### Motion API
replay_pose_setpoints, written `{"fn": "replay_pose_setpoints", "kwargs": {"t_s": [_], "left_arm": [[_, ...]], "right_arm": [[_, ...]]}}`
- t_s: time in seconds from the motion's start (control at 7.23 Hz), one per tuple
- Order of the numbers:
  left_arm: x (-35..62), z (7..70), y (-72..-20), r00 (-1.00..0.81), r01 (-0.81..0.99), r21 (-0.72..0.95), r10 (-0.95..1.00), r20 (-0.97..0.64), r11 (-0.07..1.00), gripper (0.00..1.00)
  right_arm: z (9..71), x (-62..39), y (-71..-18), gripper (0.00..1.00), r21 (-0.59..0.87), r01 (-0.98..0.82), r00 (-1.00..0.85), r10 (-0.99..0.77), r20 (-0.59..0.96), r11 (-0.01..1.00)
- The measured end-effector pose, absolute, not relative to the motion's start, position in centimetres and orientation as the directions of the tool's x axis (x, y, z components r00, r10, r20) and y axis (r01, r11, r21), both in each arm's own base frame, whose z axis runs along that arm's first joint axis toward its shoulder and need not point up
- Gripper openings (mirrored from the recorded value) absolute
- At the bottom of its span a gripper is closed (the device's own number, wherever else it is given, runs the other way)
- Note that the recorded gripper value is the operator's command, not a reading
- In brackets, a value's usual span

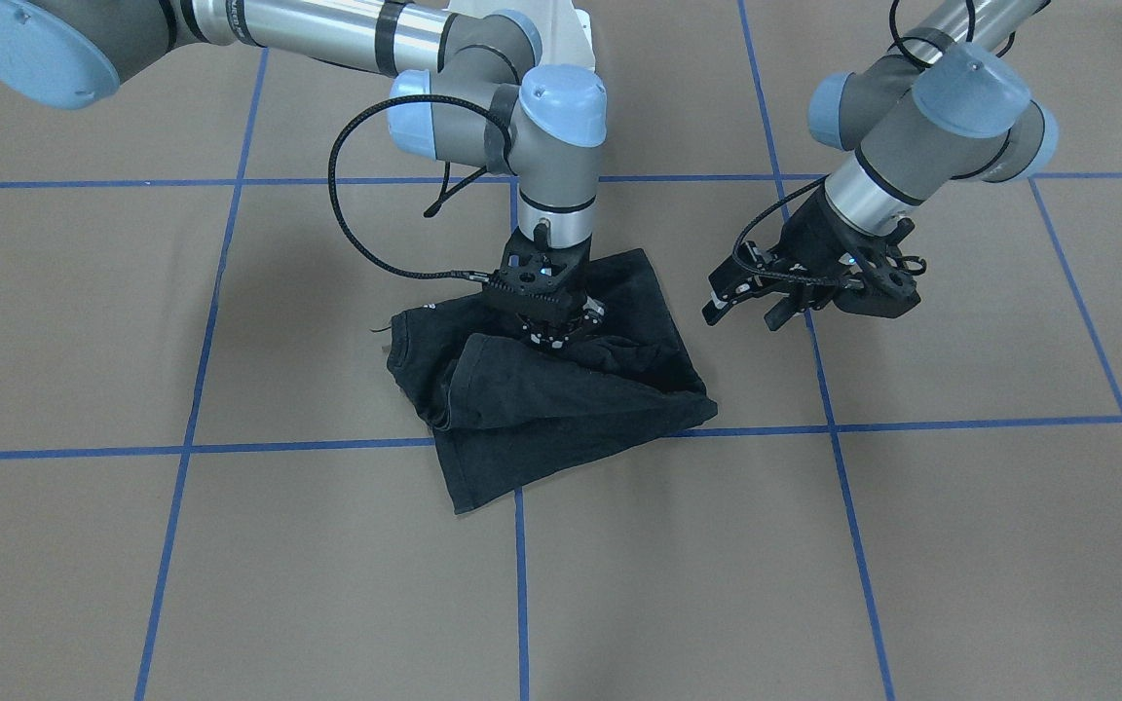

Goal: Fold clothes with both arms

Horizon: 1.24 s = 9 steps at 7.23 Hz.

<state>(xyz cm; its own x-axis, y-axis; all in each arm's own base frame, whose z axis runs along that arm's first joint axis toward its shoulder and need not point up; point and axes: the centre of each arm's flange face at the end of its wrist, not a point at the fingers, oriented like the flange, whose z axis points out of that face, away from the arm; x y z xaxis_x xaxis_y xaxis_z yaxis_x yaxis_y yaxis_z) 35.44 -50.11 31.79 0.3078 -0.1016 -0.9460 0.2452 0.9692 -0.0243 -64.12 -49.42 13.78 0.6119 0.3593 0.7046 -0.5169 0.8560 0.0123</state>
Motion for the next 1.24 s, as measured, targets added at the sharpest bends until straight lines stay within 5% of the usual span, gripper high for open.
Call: {"fn": "replay_pose_setpoints", "kwargs": {"t_s": [0.41, 0.83, 0.97, 1.11, 1.24], "left_arm": [[35.1, 31.6, -49.7, 0.304, 0.243, -0.024, -0.1, -0.947, 0.97, 1.0], [34.7, 31.6, -49.2, 0.299, 0.226, -0.031, -0.1, -0.949, 0.974, 1.0], [34.6, 31.6, -49.2, 0.299, 0.225, -0.032, -0.1, -0.949, 0.974, 1.0], [34.6, 31.6, -49.2, 0.299, 0.225, -0.031, -0.1, -0.949, 0.974, 1.0], [34.6, 31.5, -49.3, 0.298, 0.226, -0.031, -0.1, -0.949, 0.974, 1.0]], "right_arm": [[15.3, -61.7, -59.8, 0.0, 0.072, -0.564, 0.622, 0.366, 0.693, 0.822], [13.2, -59.7, -63.1, 0.0, 0.069, -0.537, 0.616, 0.335, 0.713, 0.841], [12.4, -60.2, -62.1, 0.07, 0.045, -0.502, 0.62, 0.323, 0.715, 0.864], [11.7, -61.0, -60.6, 0.36, 0.036, -0.469, 0.633, 0.307, 0.711, 0.883], [10.9, -61.4, -59.2, 0.54, 0.037, -0.44, 0.649, 0.289, 0.703, 0.897]]}}
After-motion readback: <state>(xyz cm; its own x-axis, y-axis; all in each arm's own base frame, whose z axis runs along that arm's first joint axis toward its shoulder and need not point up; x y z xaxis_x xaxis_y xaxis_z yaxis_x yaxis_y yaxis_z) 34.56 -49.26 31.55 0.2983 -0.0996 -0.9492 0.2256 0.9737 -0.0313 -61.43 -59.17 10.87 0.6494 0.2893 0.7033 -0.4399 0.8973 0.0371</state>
